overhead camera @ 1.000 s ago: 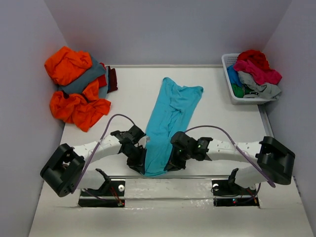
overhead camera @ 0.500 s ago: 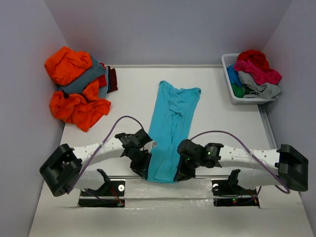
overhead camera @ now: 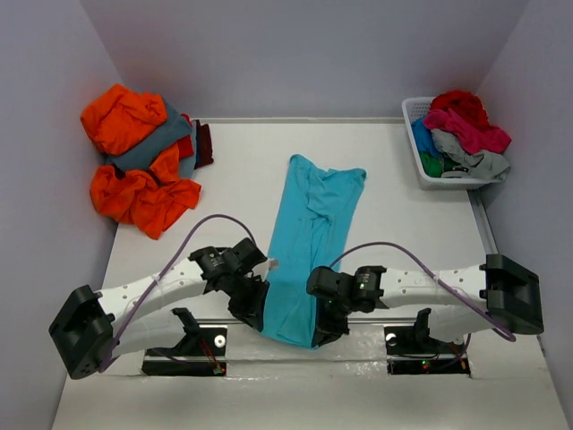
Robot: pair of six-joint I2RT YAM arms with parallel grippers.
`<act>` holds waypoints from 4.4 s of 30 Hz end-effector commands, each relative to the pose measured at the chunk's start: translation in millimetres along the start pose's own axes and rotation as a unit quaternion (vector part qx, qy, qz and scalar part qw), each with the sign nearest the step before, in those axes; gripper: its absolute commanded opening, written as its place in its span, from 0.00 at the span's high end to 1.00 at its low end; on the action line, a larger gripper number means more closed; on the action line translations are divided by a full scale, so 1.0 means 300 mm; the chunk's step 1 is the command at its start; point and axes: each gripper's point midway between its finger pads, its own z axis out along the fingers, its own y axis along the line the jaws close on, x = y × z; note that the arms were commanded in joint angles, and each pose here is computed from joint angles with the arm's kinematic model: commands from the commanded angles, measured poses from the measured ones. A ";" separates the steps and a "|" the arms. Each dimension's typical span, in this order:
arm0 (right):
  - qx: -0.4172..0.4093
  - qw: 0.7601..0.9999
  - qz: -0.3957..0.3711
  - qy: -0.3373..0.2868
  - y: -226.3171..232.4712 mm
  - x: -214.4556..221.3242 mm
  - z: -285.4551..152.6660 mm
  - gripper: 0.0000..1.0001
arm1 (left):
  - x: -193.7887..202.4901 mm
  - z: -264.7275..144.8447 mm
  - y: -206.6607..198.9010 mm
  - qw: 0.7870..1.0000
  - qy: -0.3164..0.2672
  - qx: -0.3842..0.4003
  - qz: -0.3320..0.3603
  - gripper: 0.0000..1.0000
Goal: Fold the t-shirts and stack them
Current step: Rotate the rectangle-folded T-shirt at the center of the board.
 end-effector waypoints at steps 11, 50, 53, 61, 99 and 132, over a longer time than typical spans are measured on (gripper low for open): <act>0.038 0.999 -0.022 -0.016 0.015 0.008 -0.053 0.35 | -0.079 -0.120 -0.050 0.998 -0.045 -0.044 -0.007 0.34; -0.067 0.952 0.050 -0.294 0.139 -1.302 -0.698 0.41 | -1.284 -0.398 0.087 0.962 -0.258 -0.036 -0.080 0.36; -0.068 0.954 0.053 -0.288 0.135 -1.339 -0.682 0.41 | -1.325 -0.375 0.104 0.962 -0.259 -0.040 -0.081 0.36; -0.067 0.956 0.067 -0.277 0.096 -1.404 -0.642 0.42 | -1.392 -0.362 0.129 0.959 -0.270 -0.053 -0.070 0.36; -0.064 0.953 0.077 -0.285 0.045 -1.652 -0.630 0.44 | -1.556 -0.248 0.149 0.963 -0.267 0.027 -0.041 0.35; -0.011 0.952 0.118 -0.282 -0.097 -1.652 -0.571 0.45 | -1.520 -0.332 0.131 0.958 -0.285 0.004 -0.044 0.36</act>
